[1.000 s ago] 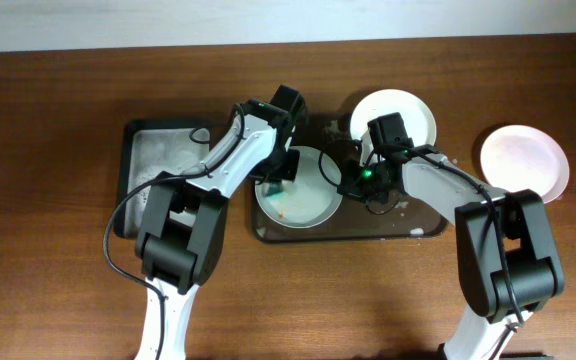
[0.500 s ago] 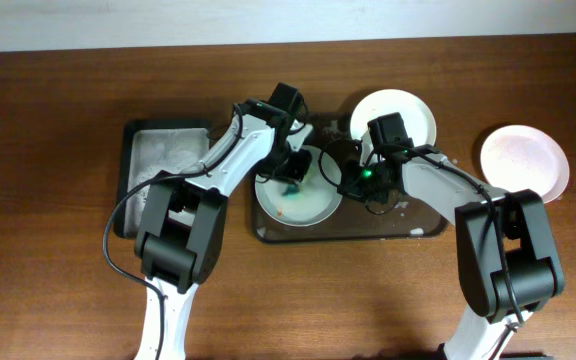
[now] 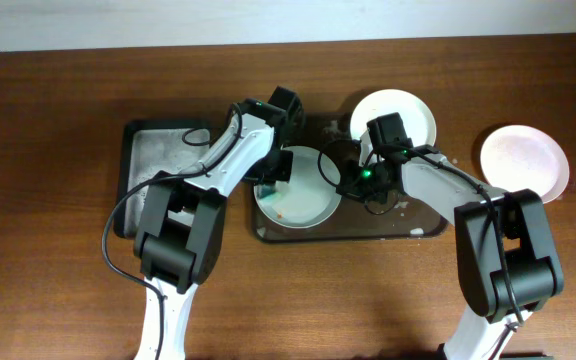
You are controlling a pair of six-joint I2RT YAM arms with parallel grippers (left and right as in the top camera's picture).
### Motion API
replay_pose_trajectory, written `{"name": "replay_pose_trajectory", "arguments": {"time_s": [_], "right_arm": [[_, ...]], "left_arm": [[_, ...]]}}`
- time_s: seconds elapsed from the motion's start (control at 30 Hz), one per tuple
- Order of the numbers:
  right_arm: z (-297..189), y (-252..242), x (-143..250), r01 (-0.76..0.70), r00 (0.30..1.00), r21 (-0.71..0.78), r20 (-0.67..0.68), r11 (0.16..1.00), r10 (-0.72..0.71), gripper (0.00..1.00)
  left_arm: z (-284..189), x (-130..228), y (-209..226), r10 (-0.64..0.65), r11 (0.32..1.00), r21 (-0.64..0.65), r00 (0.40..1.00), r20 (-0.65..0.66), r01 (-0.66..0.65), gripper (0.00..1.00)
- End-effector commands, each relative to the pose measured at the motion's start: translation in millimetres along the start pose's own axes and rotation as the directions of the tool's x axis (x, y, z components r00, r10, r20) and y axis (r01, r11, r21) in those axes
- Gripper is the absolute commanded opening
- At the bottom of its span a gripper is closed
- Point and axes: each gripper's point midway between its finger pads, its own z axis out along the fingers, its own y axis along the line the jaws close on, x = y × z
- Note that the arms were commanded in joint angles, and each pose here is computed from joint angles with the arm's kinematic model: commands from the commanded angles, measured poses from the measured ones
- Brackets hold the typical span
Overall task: Clean dirty plates on tray and stack at the side
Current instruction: 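Scrub the white plate's inside with the sponge in the left gripper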
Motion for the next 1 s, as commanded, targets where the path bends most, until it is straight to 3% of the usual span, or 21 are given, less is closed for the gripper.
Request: {"name": "replay_pose_trajectory", "arguments": {"time_s": [0.0,0.17,0.4,0.57,0.73,0.87,0.97], "right_arm": [[3.6,-1.7,0.6,0.002,1.0,0.006,-0.01,1.0,-0.002,0.04],[3.6,-1.7,0.7,0.002,1.0,0.006,-0.01,1.0,-0.002,0.04],[3.6,-1.7,0.8,0.002,1.0,0.006,-0.01,1.0,-0.002,0.04],[3.6,-2.0,1.3,0.001,1.0,0.007,-0.013,1.0,-0.001,0.04],[3.6,-2.0,1.3,0.001,1.0,0.007,-0.013,1.0,-0.001,0.04],[3.6,-2.0,1.2,0.001,1.0,0.007,-0.012,1.0,-0.001,0.04],[3.6,-2.0,1.3,0.001,1.0,0.007,-0.013,1.0,-0.001,0.04]], "left_arm": [[4.8,32.4,-41.3,0.199,0.956,0.239,0.974,-0.112,-0.168,0.01],[-1.8,43.6,-72.1,0.351,0.881,0.364,0.933,-0.076,-0.302,0.01],[-1.5,10.9,-81.5,0.285,0.886,0.37,0.958,0.043,-0.28,0.01],[10.0,-27.1,-44.7,0.114,0.982,0.133,0.985,0.131,-0.131,0.01],[6.5,-49.2,2.5,0.001,0.992,-0.127,0.973,0.233,0.029,0.01],[4.1,-50.4,15.1,-0.005,0.979,-0.195,0.969,0.248,0.055,0.01],[6.5,-35.1,19.5,0.001,0.976,-0.215,0.983,0.184,0.04,0.01]]}}
